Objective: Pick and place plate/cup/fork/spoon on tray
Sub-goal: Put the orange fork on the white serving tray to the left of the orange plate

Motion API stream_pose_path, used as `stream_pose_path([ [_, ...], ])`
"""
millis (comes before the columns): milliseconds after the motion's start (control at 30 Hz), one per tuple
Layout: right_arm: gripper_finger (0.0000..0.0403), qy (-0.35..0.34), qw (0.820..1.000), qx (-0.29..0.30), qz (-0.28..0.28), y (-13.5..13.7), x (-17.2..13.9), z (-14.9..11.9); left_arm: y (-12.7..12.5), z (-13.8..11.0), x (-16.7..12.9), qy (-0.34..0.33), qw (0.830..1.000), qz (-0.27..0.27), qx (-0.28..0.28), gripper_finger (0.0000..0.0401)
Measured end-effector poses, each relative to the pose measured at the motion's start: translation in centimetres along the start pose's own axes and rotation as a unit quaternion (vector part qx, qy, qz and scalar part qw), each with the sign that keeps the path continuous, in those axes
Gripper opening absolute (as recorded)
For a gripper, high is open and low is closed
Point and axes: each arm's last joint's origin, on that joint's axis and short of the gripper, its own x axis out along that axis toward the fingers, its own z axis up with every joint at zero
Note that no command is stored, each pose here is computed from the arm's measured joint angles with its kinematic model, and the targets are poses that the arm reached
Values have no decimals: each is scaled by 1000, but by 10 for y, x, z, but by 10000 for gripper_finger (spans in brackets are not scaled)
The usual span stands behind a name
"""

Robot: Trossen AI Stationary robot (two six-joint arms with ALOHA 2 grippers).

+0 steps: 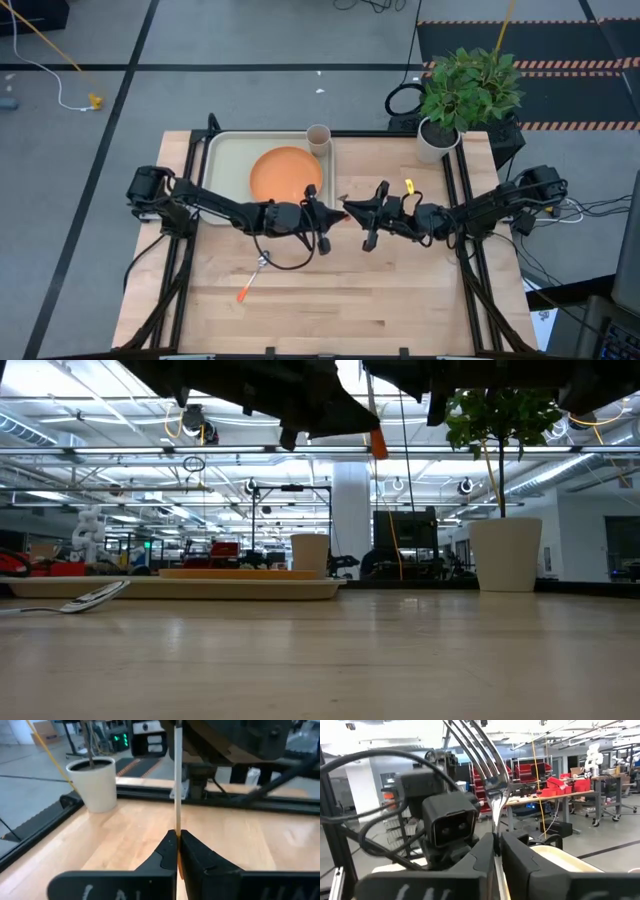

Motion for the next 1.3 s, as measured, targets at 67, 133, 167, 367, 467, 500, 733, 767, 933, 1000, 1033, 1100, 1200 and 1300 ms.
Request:
stream_pose_path([
  [67, 41, 7, 1000, -4, 0, 0, 0, -2, 2, 3, -5, 11, 1000, -8, 6, 8],
  [133, 55, 13, 1000, -7, 11, 0, 0, -3, 2, 9, -9, 10, 1000, -17, 6, 7],
  [167, 62, 15, 1000, -7, 19, 1, 0, -3, 3, 11, -12, 17, 1000, -21, 9, 5],
  [367, 99, 25, 999, -12, 35, 1, 0, -5, 5, 22, -26, 32, 999, -37, 19, 7],
  [467, 108, 39, 998, -18, 48, 1, 0, -8, 6, 24, -31, 48, 997, -49, 26, 4],
  [500, 108, 44, 997, -20, 61, 1, 1, -9, 6, 25, -32, 47, 997, -50, 27, 4],
  [733, 94, 71, 995, -6, 77, -5, 4, -13, 8, 24, -31, 51, 997, -48, 32, 8],
  [767, 91, 72, 994, -7, 79, -5, 4, -14, 9, 24, -31, 51, 997, -47, 32, 6],
  [933, 73, 83, 993, -11, 87, -5, 4, -16, 11, 24, -30, 51, 997, -49, 31, 9],
  [1000, 66, 81, 993, -10, 87, -5, 4, -16, 13, 24, -29, 51, 997, -57, 29, 12],
  [1033, 63, 82, 993, -10, 87, -5, 4, -16, 14, 24, -29, 52, 996, -62, 29, 12],
  [1100, 58, 83, 993, -10, 87, -5, 4, -16, 15, 24, -28, 52, 996, -67, 27, 9],
  [1200, 52, 82, 993, -9, 87, -5, 4, -16, 16, 24, -28, 50, 996, -73, 26, 5],
  [1300, 48, 82, 993, -8, 87, -5, 4, -16, 16, 25, -28, 49, 996, -73, 25, 10],
])
